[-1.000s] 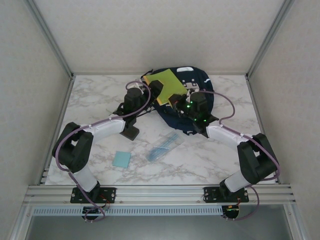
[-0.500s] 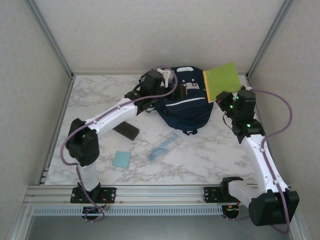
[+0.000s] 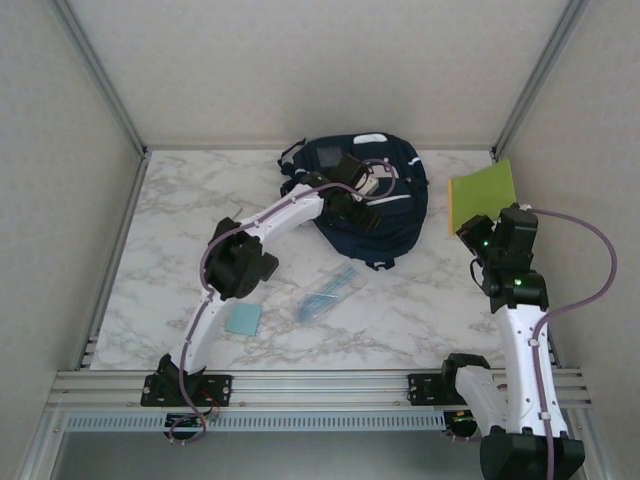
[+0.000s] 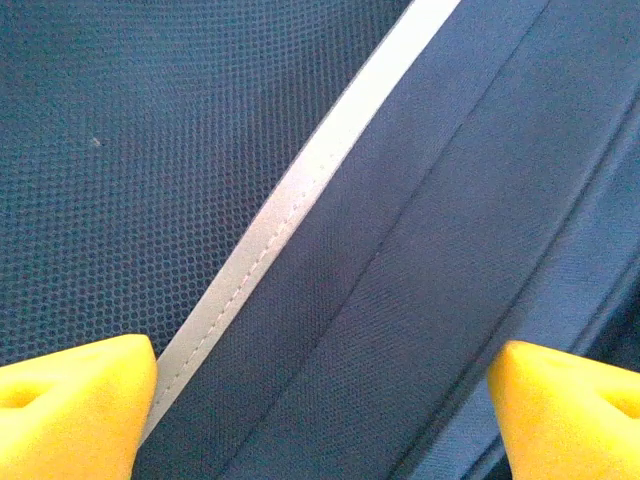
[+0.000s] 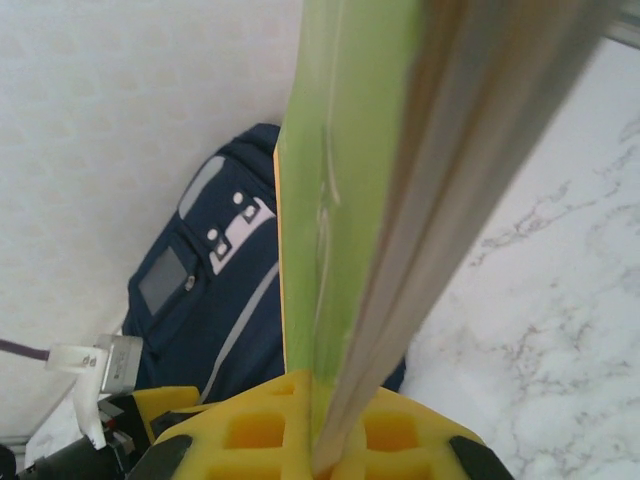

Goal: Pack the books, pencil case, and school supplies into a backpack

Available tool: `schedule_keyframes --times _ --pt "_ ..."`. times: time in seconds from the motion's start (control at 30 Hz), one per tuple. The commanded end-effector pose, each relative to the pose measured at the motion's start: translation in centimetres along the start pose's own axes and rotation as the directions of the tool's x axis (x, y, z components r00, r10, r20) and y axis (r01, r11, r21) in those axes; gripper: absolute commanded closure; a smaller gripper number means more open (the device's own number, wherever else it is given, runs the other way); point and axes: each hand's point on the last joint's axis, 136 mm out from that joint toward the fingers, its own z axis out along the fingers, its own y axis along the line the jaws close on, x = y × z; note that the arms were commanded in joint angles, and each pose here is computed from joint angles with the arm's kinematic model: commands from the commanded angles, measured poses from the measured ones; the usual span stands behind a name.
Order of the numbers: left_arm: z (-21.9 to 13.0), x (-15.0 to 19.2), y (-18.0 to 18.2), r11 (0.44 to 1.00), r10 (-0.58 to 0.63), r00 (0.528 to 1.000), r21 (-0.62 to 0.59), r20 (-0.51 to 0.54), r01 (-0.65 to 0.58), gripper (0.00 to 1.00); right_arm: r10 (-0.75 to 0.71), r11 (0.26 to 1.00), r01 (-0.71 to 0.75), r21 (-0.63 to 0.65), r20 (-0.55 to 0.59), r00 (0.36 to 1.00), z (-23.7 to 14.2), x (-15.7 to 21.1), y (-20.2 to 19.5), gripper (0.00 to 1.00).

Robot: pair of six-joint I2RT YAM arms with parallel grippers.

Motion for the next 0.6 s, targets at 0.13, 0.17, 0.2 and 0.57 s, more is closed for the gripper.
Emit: schedule_keyframes --times 0.13,0.17,0.2,0.57 --pt "2.7 3.3 0.7 0.991 0.104 0.984 -0.070 -0.144 -0.114 0.25 -0.035 0.999 0.035 -0.030 -0.002 0.999 0.0 -0.2 0.4 1.00" --pt "3.2 3.7 0.9 0.990 0.105 0.982 -0.078 -0.157 -0.118 0.41 -0.037 0.999 0.037 -0.029 -0.003 0.999 0.0 -0.2 0.4 1.00" --pt "3.4 3.7 1.1 0.989 0.105 0.981 -0.087 -0.164 -0.120 0.54 -0.037 0.999 0.037 -0.030 -0.004 0.999 0.0 -0.2 0.5 1.00" --pt "-7.2 -6.5 -1.4 0.977 -0.166 0.976 0.161 0.143 0.142 1.00 -0.033 0.999 0.034 0.031 -0.038 0.999 0.1 0.9 -1.2 1.00"
